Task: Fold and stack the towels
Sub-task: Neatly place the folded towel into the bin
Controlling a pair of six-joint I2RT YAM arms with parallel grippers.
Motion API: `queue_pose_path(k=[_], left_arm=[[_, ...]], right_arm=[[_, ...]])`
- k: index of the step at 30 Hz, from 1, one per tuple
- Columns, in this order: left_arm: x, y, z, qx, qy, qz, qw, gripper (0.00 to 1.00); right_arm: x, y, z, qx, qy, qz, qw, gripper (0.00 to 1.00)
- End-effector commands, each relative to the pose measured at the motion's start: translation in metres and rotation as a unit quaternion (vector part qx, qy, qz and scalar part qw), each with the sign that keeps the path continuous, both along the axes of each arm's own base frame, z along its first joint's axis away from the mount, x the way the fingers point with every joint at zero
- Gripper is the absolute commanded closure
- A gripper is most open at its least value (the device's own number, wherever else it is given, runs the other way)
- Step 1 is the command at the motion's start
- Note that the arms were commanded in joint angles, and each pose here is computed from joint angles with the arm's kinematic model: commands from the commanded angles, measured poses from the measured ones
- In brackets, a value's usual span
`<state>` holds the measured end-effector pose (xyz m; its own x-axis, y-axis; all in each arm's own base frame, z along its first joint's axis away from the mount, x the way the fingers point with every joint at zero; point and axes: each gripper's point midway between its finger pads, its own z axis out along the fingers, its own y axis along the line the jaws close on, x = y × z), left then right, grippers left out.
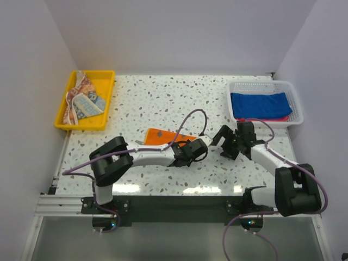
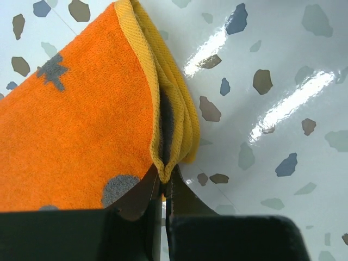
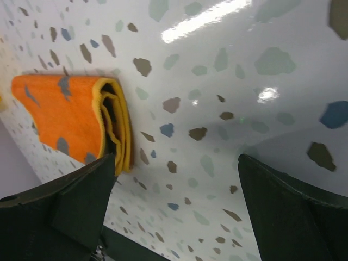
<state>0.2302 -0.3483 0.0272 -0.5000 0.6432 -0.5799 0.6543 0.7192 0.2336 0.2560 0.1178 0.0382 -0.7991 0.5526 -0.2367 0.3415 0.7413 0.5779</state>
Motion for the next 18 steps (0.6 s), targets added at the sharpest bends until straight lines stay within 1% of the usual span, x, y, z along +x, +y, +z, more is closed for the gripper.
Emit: queue_pose_path(k=[1,2,3,4,6,7,8,11,13,14,18], left_arm=[[0.0,-0.007,0.03,-0.049,-0.003,0.009,0.999,1.0],[0.002,-0.009,0.034,-0.055,-0.005,0.009,0.998,1.0],[0.002,-0.009,0.036,-0.057,-0.006,0.009,0.998,1.0],[0.003,-0.01,0.037,-0.06,-0.007,0.01,0.998,1.0],[0.003,-0.01,0.039,-0.062,-0.008,0.011,0.998,1.0],[0.004,-0.01,0.04,-0.065,-0.008,0.013,0.998,1.0],[0.004,-0.01,0.041,-0.066,-0.008,0.014,0.998,1.0],[0.004,-0.012,0.044,-0.073,-0.009,0.015,0.997,1.0],[0.004,-0.012,0.044,-0.077,-0.008,0.016,0.997,1.0],[0.004,-0.014,0.046,-0.082,-0.01,0.016,0.996,1.0],[0.006,-0.017,0.049,-0.089,-0.011,0.019,0.996,1.0]], right_arm=[[0.019,0.031,0.014,0.074,-0.026,-0.012,0.997,0.01],[0.017,0.041,0.013,0.085,-0.016,-0.015,0.996,0.01],[0.022,0.045,0.013,0.087,-0.024,-0.021,0.996,0.01],[0.017,0.055,0.005,0.088,-0.01,-0.015,0.996,0.01],[0.02,0.066,0.003,0.105,-0.004,-0.03,0.994,0.01],[0.014,0.07,-0.006,0.101,0.011,-0.032,0.994,0.01],[0.015,0.071,-0.011,0.102,0.015,-0.049,0.993,0.01],[0.011,0.077,-0.025,0.112,0.039,-0.063,0.991,0.01],[0.008,0.084,-0.029,0.126,0.047,-0.057,0.989,0.01],[0.005,0.086,-0.035,0.126,0.061,-0.061,0.988,0.02],[-0.001,0.1,-0.045,0.133,0.079,-0.056,0.986,0.02]])
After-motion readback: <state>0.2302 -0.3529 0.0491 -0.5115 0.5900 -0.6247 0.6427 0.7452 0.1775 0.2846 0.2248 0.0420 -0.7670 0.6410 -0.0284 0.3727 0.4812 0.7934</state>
